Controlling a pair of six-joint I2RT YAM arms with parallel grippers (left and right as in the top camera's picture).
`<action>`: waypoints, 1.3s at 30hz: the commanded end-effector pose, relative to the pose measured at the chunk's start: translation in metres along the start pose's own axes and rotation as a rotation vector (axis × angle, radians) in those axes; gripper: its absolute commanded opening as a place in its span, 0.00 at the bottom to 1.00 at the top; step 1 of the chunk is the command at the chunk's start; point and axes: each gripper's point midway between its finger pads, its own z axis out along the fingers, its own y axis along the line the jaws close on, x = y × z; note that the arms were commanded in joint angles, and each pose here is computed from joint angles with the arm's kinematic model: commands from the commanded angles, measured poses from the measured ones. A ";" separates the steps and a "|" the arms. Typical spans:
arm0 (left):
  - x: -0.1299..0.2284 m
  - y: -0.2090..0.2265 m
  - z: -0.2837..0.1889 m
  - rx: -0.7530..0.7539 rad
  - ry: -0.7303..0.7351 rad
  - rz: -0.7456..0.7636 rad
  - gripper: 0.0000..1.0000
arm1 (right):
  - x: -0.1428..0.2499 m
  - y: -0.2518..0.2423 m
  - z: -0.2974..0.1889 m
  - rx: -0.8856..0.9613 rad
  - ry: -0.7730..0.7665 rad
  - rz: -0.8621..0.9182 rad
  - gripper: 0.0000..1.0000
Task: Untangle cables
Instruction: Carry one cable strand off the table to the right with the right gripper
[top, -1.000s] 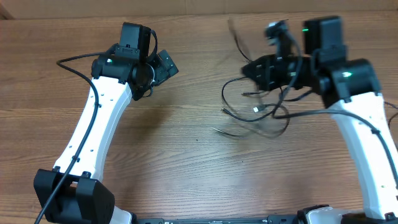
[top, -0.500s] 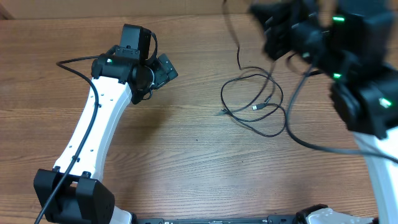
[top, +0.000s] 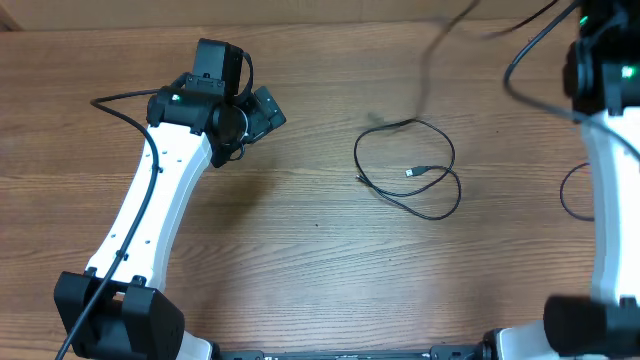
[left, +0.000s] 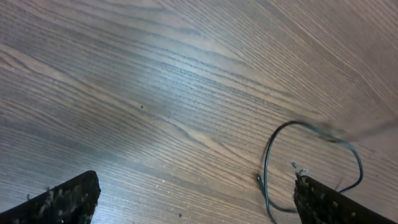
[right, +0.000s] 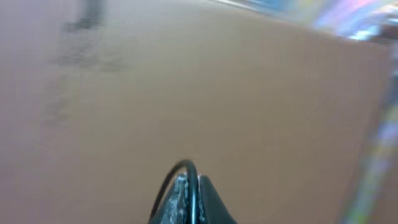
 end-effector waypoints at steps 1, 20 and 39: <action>0.002 0.003 0.006 -0.015 0.010 0.014 1.00 | -0.028 -0.060 -0.001 0.165 -0.114 -0.022 0.04; 0.001 0.004 0.006 -0.015 0.009 0.013 1.00 | 0.373 -0.166 0.023 0.204 0.726 0.135 0.04; 0.001 0.004 0.006 -0.015 0.009 0.012 1.00 | 0.482 -0.115 -0.015 0.007 0.993 0.263 1.00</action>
